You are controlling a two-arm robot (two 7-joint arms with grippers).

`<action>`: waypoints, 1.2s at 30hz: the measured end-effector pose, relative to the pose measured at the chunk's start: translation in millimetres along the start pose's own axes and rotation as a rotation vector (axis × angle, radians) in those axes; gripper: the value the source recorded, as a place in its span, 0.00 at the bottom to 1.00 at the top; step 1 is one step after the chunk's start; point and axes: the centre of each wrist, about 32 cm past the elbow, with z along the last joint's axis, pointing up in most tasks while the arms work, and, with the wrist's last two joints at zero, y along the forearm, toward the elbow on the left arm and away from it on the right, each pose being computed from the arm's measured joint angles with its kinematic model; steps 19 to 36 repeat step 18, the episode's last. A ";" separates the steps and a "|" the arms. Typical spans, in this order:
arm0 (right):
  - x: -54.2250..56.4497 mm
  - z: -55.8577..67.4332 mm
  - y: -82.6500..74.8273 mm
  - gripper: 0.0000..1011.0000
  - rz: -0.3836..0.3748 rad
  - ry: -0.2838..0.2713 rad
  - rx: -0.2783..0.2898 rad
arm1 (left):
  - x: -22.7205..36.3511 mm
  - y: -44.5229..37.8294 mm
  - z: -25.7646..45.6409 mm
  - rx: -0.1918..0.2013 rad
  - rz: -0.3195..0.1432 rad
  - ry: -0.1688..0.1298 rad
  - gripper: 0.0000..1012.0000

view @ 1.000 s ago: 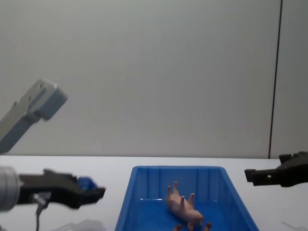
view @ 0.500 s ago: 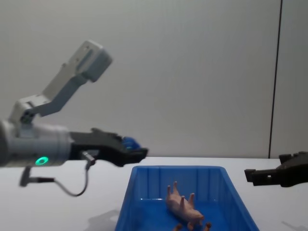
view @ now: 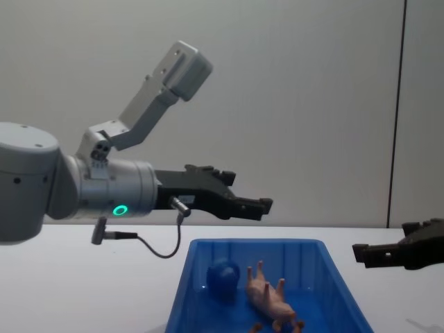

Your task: Pick up the two dolls from the table and place them into the box.

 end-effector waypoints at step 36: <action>0.0 0.0 0.0 0.99 0.000 0.000 0.000 | -27.0 7.4 5.9 -0.078 0.070 -0.036 0.99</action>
